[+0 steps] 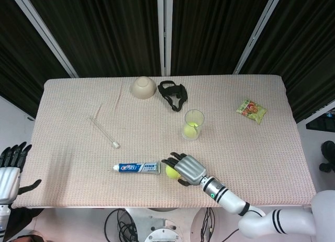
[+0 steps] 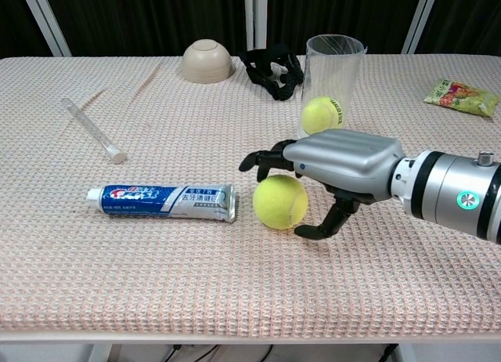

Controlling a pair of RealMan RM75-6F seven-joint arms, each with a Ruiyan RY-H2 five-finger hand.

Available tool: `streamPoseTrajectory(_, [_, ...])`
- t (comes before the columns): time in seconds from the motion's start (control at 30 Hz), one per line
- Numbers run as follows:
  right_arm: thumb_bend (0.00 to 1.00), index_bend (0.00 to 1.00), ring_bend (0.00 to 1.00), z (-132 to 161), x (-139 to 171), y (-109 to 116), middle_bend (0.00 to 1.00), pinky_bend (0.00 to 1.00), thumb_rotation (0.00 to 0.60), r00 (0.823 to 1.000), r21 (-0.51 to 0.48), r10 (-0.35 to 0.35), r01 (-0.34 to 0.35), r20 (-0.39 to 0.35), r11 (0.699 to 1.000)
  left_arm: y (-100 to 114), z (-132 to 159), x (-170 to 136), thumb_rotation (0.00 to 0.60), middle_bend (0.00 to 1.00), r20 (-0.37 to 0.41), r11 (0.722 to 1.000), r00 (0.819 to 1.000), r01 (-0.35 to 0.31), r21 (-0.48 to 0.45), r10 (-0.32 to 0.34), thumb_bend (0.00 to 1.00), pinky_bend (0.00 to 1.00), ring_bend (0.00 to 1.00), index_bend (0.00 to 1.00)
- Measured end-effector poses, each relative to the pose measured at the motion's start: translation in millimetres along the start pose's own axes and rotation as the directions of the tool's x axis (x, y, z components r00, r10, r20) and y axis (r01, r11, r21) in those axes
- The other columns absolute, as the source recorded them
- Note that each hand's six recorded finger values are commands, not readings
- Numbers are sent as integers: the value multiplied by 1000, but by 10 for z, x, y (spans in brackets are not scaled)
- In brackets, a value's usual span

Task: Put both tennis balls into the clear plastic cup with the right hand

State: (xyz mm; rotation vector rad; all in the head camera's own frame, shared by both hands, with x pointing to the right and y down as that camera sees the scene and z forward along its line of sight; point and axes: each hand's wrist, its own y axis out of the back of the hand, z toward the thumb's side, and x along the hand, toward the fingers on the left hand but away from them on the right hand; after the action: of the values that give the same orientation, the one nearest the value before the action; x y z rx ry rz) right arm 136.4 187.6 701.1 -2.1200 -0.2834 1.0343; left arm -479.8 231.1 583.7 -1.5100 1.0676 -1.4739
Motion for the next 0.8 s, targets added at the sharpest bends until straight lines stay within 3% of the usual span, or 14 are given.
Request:
streamPoseTrajectory(0.1, [312,260,226,20,-39,-17,275,425,600,1000,2,-15,15,5,1000,1,-15,-5,600,0,-6,1000,1000,1,-3,-1,12,0,0,48])
streamPoseTrajectory(0.23, [350,496,388,19,-49,30,405,595,600,998,19,-59,59,17,998,1,-28,-9,600,0,-8,1000,1000,2,-6,-2,12,0,0,48])
streamPoseTrajectory(0.3, [367,565,425,12,-41,71,445,639,600,996,30,-81,81,22,996,-2,-32,-9,600,0,-8,1000,1000,3,-9,-3,12,0,0,48])
streamPoseTrajectory(0.5, [381,619,447,22,34,419,469,665,600,983,34,-183,182,18,983,-13,-31,-10,600,0,-3,1000,1000,6,-18,-6,12,0,0,48])
streamPoseTrajectory(0.6, [381,627,447,0,91,767,469,665,600,963,36,-270,269,21,962,-5,-16,-9,600,0,3,1000,1000,4,-18,-4,12,0,0,48])
streamPoseTrajectory(0.8, [381,637,447,-187,192,1514,466,665,600,894,61,-440,437,78,898,8,15,-3,600,0,13,1000,1000,1,-16,-1,11,0,0,48])
